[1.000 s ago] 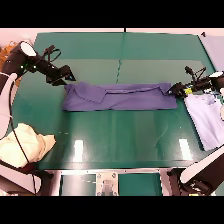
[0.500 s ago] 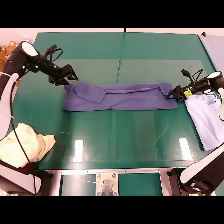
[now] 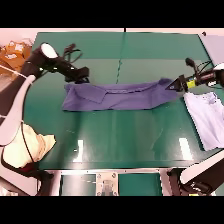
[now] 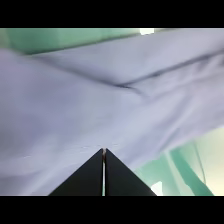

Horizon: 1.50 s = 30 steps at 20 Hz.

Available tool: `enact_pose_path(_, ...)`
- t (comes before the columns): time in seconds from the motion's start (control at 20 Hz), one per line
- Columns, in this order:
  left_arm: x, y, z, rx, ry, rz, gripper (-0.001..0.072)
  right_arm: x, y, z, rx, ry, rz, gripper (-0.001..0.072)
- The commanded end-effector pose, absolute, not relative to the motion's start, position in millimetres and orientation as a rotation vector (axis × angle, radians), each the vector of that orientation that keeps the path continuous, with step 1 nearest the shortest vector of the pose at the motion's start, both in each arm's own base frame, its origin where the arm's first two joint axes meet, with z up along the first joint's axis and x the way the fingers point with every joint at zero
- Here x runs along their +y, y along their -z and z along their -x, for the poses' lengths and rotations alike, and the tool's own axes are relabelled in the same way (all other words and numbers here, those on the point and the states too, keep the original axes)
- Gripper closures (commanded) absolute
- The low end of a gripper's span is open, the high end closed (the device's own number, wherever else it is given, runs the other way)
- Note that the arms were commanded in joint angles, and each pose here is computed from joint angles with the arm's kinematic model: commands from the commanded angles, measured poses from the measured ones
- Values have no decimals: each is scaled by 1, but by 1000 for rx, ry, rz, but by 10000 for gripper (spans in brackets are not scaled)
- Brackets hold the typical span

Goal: Fold the shirts.

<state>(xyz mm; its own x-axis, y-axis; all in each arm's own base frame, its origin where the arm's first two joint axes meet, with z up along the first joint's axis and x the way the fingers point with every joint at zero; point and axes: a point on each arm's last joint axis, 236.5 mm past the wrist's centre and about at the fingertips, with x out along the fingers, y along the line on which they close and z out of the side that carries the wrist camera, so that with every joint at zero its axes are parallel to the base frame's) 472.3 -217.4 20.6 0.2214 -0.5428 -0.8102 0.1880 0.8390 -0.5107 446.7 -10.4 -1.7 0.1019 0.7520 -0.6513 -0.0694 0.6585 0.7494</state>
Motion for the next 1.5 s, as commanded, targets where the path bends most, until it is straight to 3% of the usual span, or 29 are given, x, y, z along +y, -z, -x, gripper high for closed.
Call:
enact_pose_path(0.0, -282, -19, -466, 1169, 613, 265, 688, 34, -96, -441, 1231, -726, -677, 695)
enact_pose_path(0.25, -396, 30, -442, 1090, 769, 203, 687, 97, -172, -407, 1189, -753, -576, 695)
enact_pose_path(0.5, -455, 73, -424, 1127, 804, 320, 688, 105, -184, -399, 1180, -753, -553, 695)
enact_pose_path(0.75, -484, 58, -418, 1133, 880, 373, 687, 81, -171, -403, 1194, -674, -524, 695)
enact_pose_path(1.05, -396, -13, -431, 1264, 973, 254, 688, 84, -169, -407, 1180, -672, -494, 695)
enact_pose_path(1.2, -301, -45, -455, 1314, 816, 188, 687, 117, -170, -407, 1176, -718, -466, 695)
enact_pose_path(1.45, -188, -96, -476, 1262, 666, 252, 687, 235, -173, -414, 1097, -838, -412, 695)
